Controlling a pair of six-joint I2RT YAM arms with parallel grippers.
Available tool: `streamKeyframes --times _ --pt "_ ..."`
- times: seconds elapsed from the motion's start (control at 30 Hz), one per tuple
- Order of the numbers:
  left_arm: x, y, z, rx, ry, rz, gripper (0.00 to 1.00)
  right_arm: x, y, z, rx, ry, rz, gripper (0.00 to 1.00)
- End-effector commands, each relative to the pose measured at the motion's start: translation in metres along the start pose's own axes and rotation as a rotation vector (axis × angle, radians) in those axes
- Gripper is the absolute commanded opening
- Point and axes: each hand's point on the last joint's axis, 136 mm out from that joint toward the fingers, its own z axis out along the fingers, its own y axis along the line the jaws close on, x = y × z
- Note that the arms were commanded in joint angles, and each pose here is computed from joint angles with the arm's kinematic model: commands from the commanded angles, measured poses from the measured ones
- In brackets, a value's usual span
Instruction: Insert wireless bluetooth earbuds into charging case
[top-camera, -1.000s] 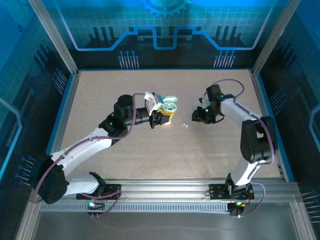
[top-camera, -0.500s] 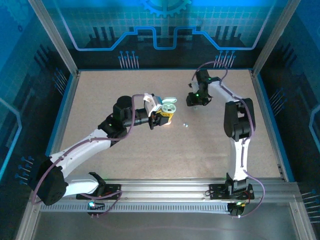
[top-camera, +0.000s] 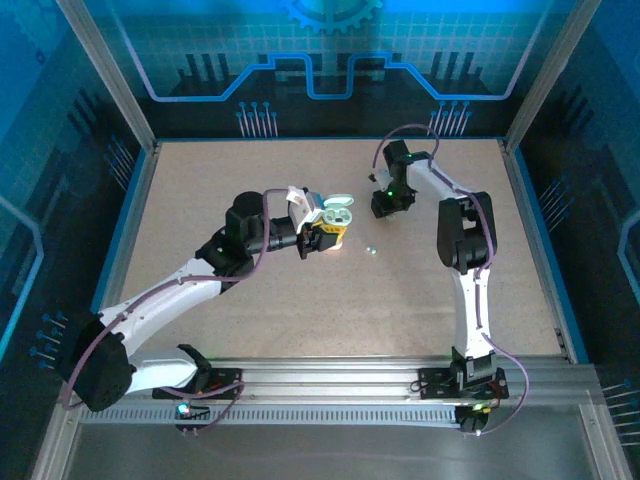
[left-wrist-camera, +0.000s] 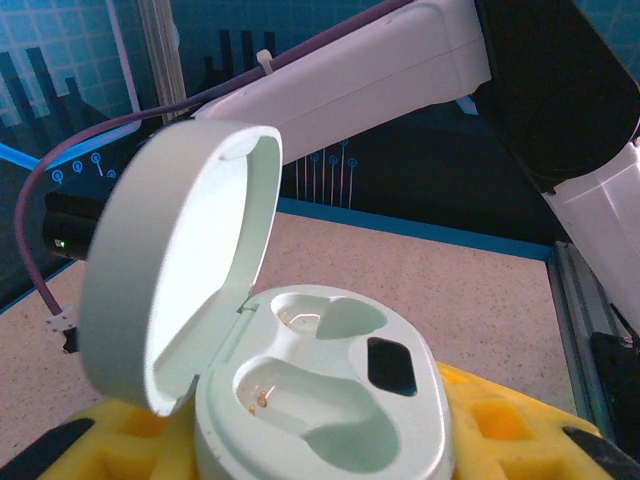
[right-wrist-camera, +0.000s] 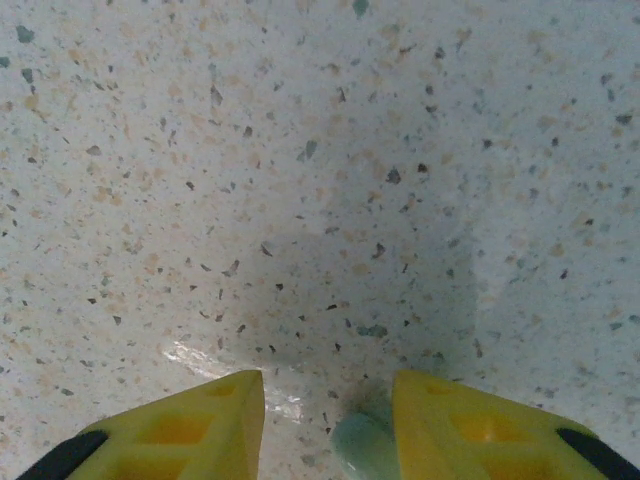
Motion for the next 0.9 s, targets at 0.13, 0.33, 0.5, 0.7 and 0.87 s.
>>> streamKeyframes --times 0.13,0.33,0.5,0.7,0.87 --pt "-0.012 -0.008 -0.004 0.032 -0.027 0.008 0.27 0.018 0.001 0.014 0.005 0.103 -0.076 0.37" --pt "-0.012 -0.008 -0.003 0.035 -0.026 0.004 0.27 0.026 0.005 0.007 -0.017 0.132 -0.085 0.35" --pt "-0.012 -0.008 -0.003 0.036 -0.026 0.002 0.27 0.027 0.005 -0.005 -0.010 0.129 -0.065 0.31" --pt "-0.011 -0.009 -0.002 0.041 -0.028 -0.003 0.27 0.034 0.005 -0.007 0.004 0.162 -0.039 0.28" --pt "-0.011 -0.009 -0.003 0.042 -0.028 -0.004 0.27 0.038 0.005 -0.006 0.001 0.184 -0.021 0.33"
